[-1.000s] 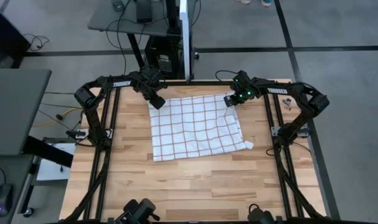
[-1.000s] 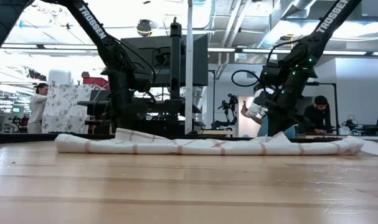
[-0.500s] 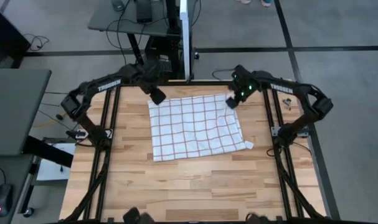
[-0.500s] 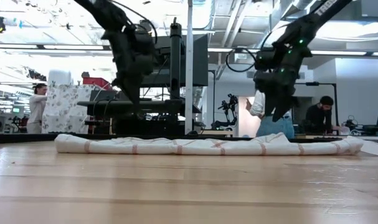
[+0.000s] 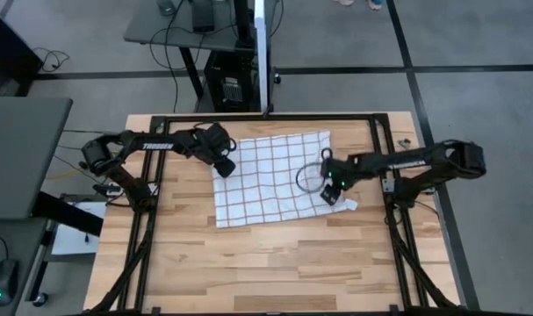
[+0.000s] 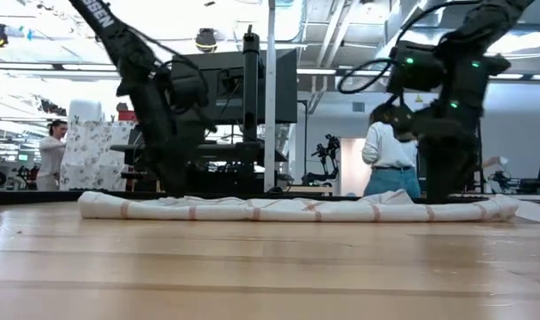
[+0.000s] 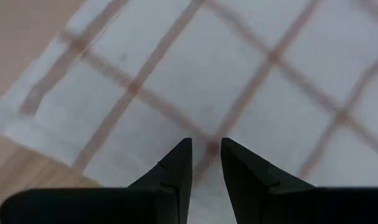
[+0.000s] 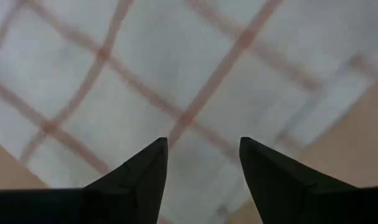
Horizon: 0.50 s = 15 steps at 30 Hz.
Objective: Roll towel
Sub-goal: Fold the white towel
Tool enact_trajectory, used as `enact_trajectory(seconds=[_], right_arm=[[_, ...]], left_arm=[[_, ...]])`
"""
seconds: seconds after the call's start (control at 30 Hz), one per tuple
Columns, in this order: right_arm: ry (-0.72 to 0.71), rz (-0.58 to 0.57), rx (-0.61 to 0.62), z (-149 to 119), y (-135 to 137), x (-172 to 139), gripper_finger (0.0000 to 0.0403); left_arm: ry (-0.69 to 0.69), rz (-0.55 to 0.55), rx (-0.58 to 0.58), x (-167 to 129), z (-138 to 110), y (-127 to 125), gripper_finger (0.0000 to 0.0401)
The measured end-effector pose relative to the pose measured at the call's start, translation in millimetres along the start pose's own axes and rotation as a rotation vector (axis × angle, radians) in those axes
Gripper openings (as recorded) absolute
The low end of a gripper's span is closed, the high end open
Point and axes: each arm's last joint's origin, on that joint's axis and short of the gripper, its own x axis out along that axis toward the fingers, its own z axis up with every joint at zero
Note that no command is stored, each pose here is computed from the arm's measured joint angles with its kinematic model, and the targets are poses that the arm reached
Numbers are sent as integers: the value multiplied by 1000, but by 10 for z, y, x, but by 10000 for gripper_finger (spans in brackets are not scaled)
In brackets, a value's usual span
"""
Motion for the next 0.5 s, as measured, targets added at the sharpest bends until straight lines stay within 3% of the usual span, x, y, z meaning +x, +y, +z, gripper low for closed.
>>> enact_trajectory(seconds=[0.3,0.5], right_arm=[[86,-89,31,-316,120,88,177],[55,-53,77,-318,157,-18,175]], left_arm=[[75,24,-56,104,-301,109,70],[64,7,-80,45,-258,97,70]])
